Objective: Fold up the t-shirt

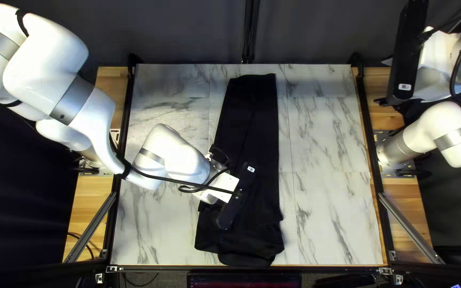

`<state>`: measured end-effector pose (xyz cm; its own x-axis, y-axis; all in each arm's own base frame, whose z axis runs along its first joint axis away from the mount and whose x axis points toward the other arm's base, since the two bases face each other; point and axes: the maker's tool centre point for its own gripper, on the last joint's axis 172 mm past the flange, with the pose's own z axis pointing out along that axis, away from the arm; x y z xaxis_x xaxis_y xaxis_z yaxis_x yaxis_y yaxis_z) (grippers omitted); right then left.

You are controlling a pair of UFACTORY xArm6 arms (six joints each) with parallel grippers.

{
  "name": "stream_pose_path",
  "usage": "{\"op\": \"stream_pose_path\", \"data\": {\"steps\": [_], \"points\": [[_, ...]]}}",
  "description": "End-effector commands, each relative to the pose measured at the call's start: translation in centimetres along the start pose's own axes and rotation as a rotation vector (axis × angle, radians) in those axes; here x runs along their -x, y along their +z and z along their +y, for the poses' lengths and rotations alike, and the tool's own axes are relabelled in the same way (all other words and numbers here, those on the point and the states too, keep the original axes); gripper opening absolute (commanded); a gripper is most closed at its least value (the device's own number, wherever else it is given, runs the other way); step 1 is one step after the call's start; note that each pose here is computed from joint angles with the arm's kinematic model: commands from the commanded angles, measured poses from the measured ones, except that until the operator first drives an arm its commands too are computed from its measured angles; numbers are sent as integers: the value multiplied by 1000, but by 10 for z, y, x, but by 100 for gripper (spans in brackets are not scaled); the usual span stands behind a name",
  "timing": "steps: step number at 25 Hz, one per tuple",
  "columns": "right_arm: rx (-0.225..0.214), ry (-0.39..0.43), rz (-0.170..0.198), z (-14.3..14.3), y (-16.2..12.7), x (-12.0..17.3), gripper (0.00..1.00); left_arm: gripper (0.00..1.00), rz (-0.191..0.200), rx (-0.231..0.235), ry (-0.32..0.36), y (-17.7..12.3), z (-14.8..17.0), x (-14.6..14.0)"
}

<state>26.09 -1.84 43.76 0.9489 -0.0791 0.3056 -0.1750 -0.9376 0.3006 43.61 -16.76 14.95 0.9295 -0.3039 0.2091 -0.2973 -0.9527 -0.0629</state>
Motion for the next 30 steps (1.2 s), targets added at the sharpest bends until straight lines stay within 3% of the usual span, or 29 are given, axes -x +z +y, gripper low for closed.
{"op": "stream_pose_path", "data": {"steps": [1,3,5,16,22,30], "points": [[0,0,0,0,0,0,100,100,-84,56,-283,-1,16,28],[0,0,0,0,0,0,100,100,-122,99,-412,2,26,30],[0,0,0,0,0,0,100,100,-148,121,-469,4,40,20],[0,0,0,0,0,0,100,100,-160,132,-471,8,43,15],[0,0,0,0,0,0,100,100,-148,241,-628,31,41,24],[0,0,0,0,0,0,100,100,-115,325,-719,76,44,6]]}}
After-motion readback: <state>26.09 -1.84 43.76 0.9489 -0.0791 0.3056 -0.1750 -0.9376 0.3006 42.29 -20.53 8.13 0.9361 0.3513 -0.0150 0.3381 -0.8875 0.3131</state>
